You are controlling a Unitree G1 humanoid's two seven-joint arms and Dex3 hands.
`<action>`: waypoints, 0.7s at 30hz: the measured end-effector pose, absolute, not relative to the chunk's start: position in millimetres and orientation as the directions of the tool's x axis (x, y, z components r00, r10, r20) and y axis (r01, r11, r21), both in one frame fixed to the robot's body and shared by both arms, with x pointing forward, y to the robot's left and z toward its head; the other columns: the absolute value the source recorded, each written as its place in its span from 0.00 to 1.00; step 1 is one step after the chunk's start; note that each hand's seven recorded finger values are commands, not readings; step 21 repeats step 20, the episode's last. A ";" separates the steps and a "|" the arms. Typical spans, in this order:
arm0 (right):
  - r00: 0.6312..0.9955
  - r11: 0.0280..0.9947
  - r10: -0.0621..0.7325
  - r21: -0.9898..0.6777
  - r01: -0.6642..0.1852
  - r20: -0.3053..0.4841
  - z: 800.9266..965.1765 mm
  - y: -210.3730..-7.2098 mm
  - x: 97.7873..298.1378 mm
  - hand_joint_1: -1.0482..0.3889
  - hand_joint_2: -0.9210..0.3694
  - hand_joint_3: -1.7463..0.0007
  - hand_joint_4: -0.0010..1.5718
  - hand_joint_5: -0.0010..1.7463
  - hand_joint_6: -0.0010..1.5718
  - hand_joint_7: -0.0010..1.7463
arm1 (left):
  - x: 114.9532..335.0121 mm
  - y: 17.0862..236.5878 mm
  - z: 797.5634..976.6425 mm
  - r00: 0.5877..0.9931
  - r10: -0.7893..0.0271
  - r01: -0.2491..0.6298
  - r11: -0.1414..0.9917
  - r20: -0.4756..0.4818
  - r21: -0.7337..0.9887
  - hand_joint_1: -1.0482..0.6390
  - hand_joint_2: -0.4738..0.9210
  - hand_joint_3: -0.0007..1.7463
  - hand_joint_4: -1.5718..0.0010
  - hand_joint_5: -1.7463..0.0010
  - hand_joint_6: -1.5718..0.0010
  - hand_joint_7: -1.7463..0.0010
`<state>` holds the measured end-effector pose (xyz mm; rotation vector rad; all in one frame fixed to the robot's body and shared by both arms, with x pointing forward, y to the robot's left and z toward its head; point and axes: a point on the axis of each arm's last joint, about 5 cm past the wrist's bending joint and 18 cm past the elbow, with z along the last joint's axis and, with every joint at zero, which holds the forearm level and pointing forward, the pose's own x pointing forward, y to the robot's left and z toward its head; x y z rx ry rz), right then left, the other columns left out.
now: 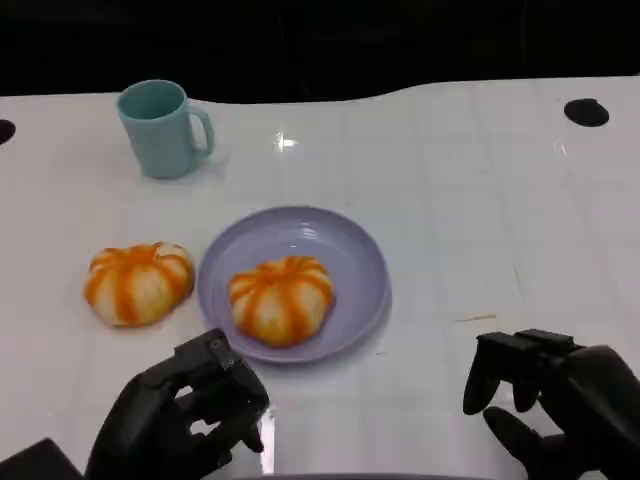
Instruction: Grasp the bread from the table and place it into the plate.
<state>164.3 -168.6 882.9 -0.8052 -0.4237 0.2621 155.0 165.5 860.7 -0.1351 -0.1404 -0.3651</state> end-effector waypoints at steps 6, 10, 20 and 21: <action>0.886 0.669 0.380 -0.741 -0.064 0.267 882.5 -168.2 165.1 0.69 0.48 0.33 0.46 1.00 0.40 0.86 | 154.6 167.8 860.4 0.924 -0.345 0.363 0.927 0.165 -0.094 0.29 1.00 0.17 0.58 0.00 0.61 0.14; 0.885 0.672 0.379 -0.738 -0.063 0.270 882.7 -167.1 165.6 0.69 0.49 0.33 0.47 1.00 0.41 0.85 | 154.6 168.4 860.4 0.922 -0.348 0.369 0.923 0.172 -0.107 0.29 1.00 0.16 0.58 0.00 0.61 0.15; 0.885 0.672 0.380 -0.738 -0.064 0.269 882.6 -166.8 165.7 0.68 0.47 0.35 0.47 1.00 0.42 0.83 | 154.6 168.5 860.2 0.922 -0.347 0.368 0.923 0.171 -0.114 0.30 1.00 0.16 0.58 0.00 0.61 0.15; 0.885 0.672 0.380 -0.738 -0.064 0.269 882.6 -166.8 165.7 0.68 0.47 0.35 0.47 1.00 0.42 0.83 | 154.6 168.5 860.2 0.922 -0.347 0.368 0.923 0.171 -0.114 0.30 1.00 0.16 0.58 0.00 0.61 0.15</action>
